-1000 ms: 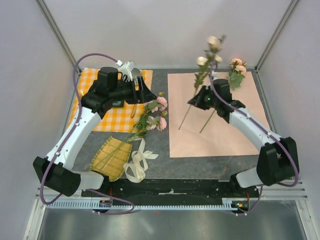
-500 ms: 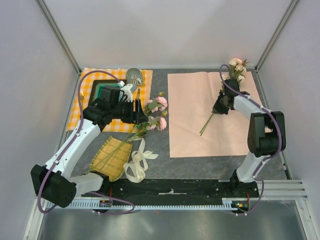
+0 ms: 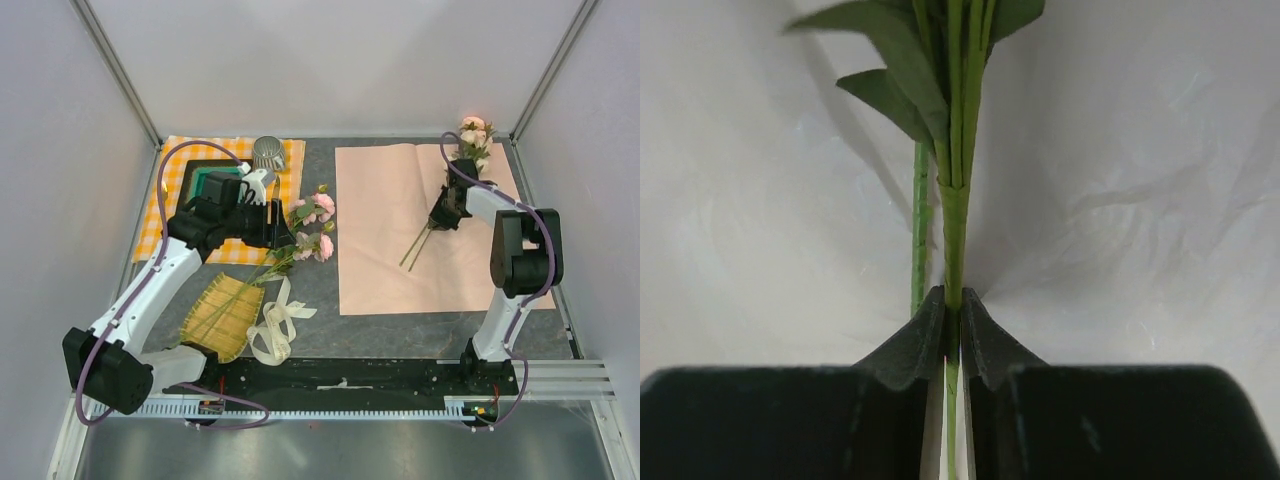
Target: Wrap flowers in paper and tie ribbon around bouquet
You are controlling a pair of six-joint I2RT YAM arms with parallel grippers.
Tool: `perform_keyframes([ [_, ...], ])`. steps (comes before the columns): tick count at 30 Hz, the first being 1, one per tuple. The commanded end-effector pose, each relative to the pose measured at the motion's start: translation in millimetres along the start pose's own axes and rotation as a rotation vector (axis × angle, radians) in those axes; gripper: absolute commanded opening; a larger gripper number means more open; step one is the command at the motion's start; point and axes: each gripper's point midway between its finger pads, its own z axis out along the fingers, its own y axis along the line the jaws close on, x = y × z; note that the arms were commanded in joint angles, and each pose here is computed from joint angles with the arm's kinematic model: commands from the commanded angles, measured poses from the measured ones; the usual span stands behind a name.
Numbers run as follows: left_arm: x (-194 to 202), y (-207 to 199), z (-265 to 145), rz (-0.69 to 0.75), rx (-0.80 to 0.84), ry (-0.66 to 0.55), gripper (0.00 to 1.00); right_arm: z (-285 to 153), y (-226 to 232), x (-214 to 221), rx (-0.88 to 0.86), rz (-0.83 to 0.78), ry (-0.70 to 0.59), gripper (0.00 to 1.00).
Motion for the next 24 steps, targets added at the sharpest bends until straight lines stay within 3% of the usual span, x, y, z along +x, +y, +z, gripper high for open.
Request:
perform_keyframes([
  [1, 6, 13, 1, 0.013, -0.06, 0.003, 0.65, -1, 1, -25, 0.012, -0.023, -0.063, 0.25],
  [6, 21, 73, -8, -0.09, -0.409, 0.042, 0.66, -6, 6, -30, -0.009, -0.062, -0.068, 0.51],
  [8, 24, 90, -16, -0.095, -0.517, 0.049, 0.73, -17, 8, -34, -0.022, -0.079, -0.09, 0.59],
  [10, 34, 95, -19, -0.096, -0.551, 0.089, 0.79, -22, 7, -33, -0.023, -0.087, -0.095, 0.66],
  [13, 44, 101, -22, -0.111, -0.586, 0.135, 0.79, -31, 6, -34, -0.027, -0.116, -0.105, 0.72],
  [18, 60, 100, -19, -0.117, -0.571, 0.219, 0.66, -37, 4, -30, -0.024, -0.142, -0.1, 0.75],
  [23, 76, 97, -15, -0.065, -0.537, 0.325, 0.62, -69, 5, -32, -0.04, -0.161, -0.165, 0.82],
  [24, 77, 97, -15, -0.049, -0.538, 0.333, 0.54, -71, 5, -25, -0.05, -0.165, -0.169, 0.84],
])
